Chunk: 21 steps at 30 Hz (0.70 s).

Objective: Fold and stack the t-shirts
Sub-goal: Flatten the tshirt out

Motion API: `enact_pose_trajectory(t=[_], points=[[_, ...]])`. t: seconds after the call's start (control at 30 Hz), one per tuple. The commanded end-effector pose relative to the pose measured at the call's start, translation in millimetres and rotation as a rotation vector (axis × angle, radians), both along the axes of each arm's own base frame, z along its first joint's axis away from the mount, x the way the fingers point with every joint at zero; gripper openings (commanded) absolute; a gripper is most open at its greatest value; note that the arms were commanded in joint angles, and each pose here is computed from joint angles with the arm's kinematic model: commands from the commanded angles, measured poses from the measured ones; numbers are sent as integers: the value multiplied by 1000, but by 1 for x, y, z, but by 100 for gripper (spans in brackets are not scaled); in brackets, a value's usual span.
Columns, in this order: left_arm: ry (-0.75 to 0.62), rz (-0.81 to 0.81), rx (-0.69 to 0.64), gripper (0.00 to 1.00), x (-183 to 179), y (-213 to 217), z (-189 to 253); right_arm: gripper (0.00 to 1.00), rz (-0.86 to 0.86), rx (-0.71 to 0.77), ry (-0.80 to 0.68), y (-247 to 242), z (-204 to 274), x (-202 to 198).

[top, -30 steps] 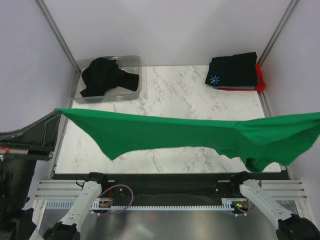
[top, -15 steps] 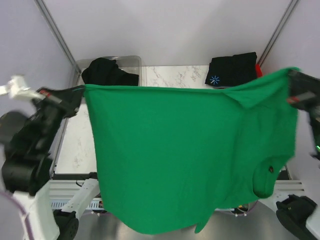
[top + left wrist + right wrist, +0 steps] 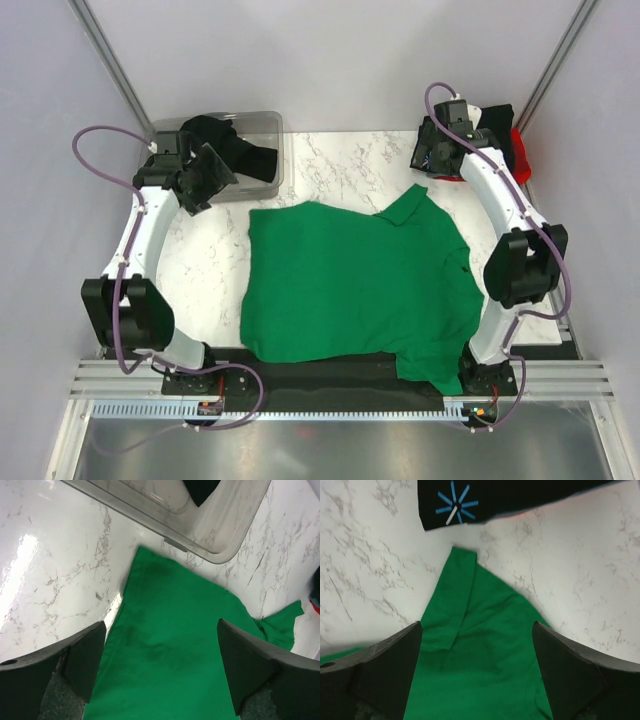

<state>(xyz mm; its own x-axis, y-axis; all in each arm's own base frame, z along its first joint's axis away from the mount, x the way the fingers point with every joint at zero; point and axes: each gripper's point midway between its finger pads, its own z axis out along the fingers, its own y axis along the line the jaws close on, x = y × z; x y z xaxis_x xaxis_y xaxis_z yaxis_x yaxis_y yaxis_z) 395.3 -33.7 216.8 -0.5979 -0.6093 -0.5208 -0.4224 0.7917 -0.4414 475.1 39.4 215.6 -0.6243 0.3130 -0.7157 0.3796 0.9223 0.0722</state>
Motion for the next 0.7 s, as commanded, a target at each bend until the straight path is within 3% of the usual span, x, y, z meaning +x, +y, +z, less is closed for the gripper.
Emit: enact_pose_trajectory(t=[0.0,0.03,0.1,0.17,0.33,0.37,0.5,0.67], points=[[-128,-68,-22,100,0,-10,37,98,84,84,-185,19,66,-13],[-128,-58,-10,100,-5,-7,35,98,86,79,-141,18,43,-25],[-130,-60,-8,100,-22,-7,32,98,100,98,-178,17,52,-44],[-138,-63,-14,99,-33,-8,27,98,123,119,-141,19,31,-68],[-116,-80,-61,98,-81,-16,-16,98,190,226,-16,37,-34,-112],[-66,-77,-77,97,-94,-18,-41,98,194,249,-15,40,-38,-117],[-69,-84,-131,94,-112,-27,-71,98,241,310,45,55,-74,-121],[-19,-100,-198,92,-117,-40,-103,98,236,302,97,60,-97,-94]])
